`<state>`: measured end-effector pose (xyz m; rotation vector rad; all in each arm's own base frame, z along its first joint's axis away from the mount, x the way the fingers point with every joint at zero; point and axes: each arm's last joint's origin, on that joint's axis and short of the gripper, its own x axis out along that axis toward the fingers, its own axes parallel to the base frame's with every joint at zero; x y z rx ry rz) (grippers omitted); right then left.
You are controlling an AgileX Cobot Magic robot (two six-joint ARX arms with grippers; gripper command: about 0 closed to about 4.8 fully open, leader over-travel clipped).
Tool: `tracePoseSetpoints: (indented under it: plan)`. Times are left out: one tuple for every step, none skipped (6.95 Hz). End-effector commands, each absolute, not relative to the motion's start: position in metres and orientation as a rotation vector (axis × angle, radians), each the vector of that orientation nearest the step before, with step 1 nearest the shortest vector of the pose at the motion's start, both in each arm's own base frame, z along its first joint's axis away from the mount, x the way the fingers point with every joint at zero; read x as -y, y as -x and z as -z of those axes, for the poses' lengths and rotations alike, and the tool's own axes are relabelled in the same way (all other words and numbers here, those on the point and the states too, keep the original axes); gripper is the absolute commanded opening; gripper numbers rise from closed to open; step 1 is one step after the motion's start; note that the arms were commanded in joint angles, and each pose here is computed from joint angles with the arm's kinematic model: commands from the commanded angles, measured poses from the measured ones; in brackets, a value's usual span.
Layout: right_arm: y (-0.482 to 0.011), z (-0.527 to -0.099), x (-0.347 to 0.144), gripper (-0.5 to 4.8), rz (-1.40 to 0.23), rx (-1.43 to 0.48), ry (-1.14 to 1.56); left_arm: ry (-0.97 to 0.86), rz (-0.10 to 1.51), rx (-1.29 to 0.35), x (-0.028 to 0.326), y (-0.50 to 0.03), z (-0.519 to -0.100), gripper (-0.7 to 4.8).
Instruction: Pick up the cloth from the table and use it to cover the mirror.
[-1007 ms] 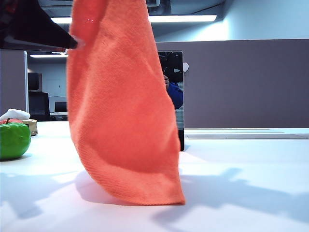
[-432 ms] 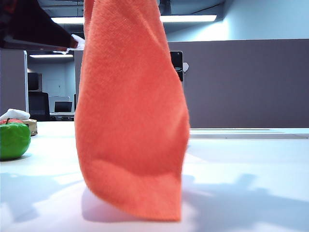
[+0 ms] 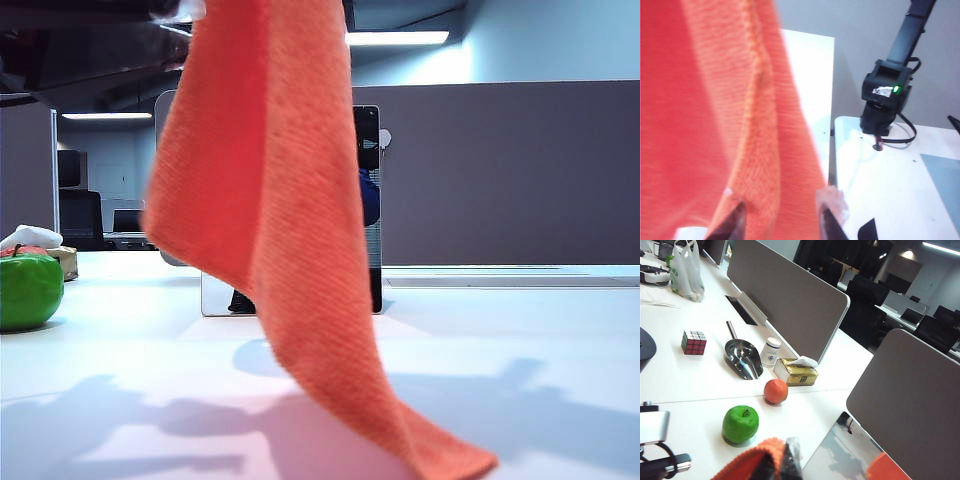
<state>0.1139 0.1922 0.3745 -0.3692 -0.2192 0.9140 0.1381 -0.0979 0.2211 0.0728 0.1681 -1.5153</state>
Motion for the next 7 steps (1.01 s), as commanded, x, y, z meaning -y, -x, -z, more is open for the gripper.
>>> tracePoseSetpoints:
  plan:
    - [-0.114,-0.382,-0.19,-0.06,-0.855,0.267,0.334,-0.054,1.535,-0.224,0.099,-0.139,-0.217,1.87]
    - [-0.114,-0.385,-0.19,-0.06,-0.849,0.289,0.319,-0.137,1.49,-0.22,0.102,-0.147,-0.205,1.87]
    - [-0.113,-0.383,-0.19,-0.06,-0.859,0.272,0.33,-0.306,1.131,-0.103,0.101,-0.161,-0.214,2.92]
    - [-0.113,-0.382,-0.191,-0.06,-0.865,0.266,0.335,-0.316,1.09,-0.102,0.1,-0.163,-0.214,3.04]
    - [-0.111,-0.378,-0.192,-0.06,-0.926,0.242,0.358,-0.341,0.969,-0.076,0.099,-0.166,-0.218,3.51]
    - [-0.104,-0.372,-0.196,-0.06,-0.999,0.207,0.387,-0.348,0.916,-0.059,0.097,-0.169,-0.219,3.51]
    - [-0.102,-0.371,-0.198,-0.06,-1.023,0.194,0.397,-0.348,0.907,-0.06,0.096,-0.17,-0.219,3.51]
